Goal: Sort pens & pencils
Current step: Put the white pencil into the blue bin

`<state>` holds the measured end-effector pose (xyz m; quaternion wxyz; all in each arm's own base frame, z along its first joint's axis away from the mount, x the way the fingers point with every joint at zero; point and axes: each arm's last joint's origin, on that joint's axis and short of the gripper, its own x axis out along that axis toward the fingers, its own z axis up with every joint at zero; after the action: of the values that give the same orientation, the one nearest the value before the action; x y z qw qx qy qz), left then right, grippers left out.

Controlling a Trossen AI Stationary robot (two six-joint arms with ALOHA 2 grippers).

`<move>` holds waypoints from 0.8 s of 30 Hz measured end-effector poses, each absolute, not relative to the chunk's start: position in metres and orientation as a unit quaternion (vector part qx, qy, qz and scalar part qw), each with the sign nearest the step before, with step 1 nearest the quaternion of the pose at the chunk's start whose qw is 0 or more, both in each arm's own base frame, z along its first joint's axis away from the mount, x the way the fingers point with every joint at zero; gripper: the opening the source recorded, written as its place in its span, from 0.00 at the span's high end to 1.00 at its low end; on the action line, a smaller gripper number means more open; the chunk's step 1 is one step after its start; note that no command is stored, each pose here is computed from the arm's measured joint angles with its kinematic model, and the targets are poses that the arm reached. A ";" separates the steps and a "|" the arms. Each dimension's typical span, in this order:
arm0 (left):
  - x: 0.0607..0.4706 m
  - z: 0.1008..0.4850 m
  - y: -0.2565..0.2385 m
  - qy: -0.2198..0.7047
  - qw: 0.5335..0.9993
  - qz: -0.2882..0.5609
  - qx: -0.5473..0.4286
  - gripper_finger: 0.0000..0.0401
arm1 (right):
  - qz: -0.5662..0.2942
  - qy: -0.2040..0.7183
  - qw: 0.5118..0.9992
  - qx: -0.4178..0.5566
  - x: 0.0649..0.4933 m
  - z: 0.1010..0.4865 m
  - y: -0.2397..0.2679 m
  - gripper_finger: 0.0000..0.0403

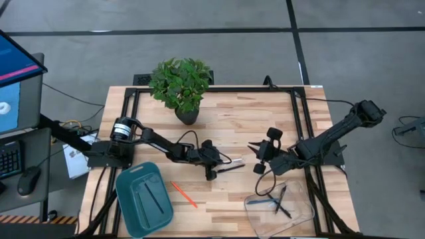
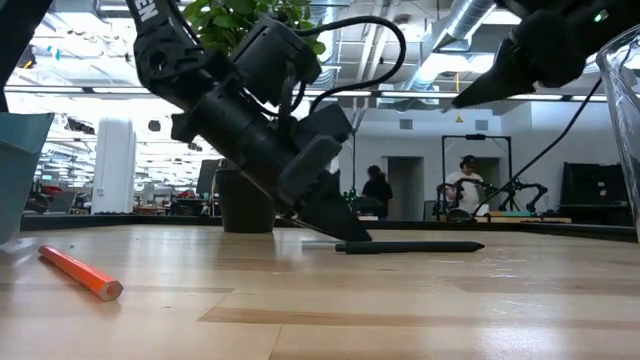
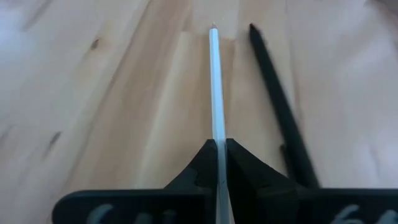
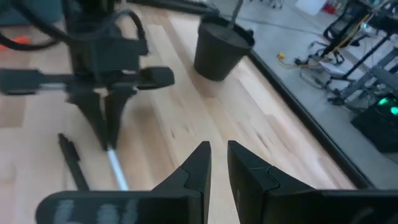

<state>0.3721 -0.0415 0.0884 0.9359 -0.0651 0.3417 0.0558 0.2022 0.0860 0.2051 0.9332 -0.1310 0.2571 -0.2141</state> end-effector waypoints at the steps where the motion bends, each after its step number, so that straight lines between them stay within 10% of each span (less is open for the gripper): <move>1: 0.370 0.091 -0.041 0.348 0.934 0.061 -0.062 1.00 | -0.214 0.253 0.935 -0.130 0.202 0.206 0.087 0.81; 24: 0.362 0.107 -0.045 0.371 0.925 0.070 -0.047 1.00 | -0.187 0.194 0.956 -0.111 0.178 0.235 0.092 0.81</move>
<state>0.3618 -0.0446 0.1066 0.9246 -0.0473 0.3715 0.0696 0.1775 0.0919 0.2354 0.9564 -0.1114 0.1944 -0.1875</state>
